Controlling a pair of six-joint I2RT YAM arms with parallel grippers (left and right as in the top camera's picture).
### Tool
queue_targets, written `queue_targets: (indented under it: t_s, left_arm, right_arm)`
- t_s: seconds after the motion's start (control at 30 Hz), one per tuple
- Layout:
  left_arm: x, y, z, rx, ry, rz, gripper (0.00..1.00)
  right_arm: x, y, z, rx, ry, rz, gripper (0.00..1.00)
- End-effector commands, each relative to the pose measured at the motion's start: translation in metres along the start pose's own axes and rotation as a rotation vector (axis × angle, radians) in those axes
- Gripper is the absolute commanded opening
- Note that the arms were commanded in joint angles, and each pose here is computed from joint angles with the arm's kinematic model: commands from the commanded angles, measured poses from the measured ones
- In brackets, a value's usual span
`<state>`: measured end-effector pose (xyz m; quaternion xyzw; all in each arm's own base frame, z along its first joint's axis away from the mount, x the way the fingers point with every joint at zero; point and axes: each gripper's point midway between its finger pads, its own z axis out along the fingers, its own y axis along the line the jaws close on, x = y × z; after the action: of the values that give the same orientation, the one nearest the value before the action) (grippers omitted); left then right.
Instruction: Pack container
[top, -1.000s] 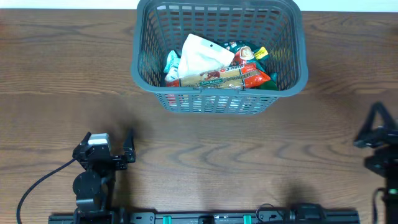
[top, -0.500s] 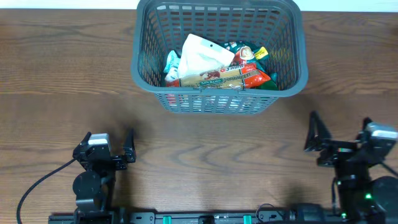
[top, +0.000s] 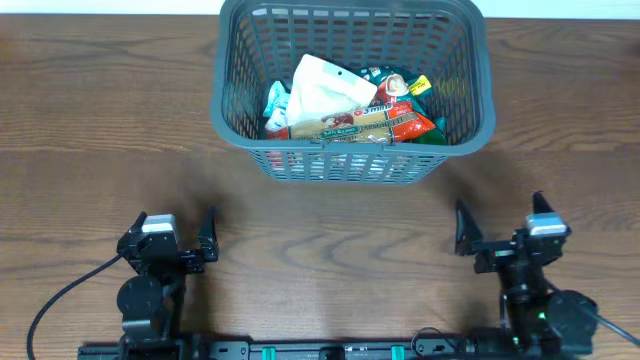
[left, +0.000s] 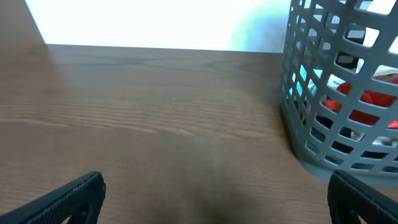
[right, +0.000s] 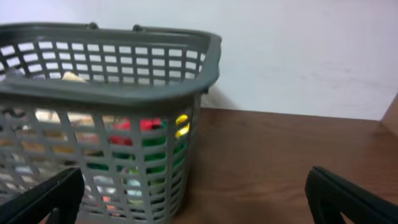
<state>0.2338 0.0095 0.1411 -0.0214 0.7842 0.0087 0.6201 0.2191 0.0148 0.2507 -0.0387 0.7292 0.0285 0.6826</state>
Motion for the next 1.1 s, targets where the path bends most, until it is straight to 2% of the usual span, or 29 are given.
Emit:
queue_targets:
  t_s: [0.0, 0.27, 0.53, 1.07]
  left_arm:
    - [0.011, -0.001, 0.003, 0.006, 0.024, 0.009, 0.99]
    - [0.011, -0.001, 0.003, 0.006, 0.024, 0.009, 0.99]
    - [0.011, -0.001, 0.003, 0.006, 0.024, 0.009, 0.99]
    - [0.011, -0.001, 0.003, 0.006, 0.024, 0.009, 0.99]
  right_arm:
    - [0.017, 0.006, 0.003, -0.033, -0.002, -0.03, 0.99]
    - [0.056, -0.004, 0.011, 0.026, 0.054, 0.104, 0.99]
    - [0.079, -0.007, 0.017, 0.042, 0.097, 0.114, 0.99]
    - [0.096, -0.007, 0.027, 0.037, 0.072, 0.113, 0.99]
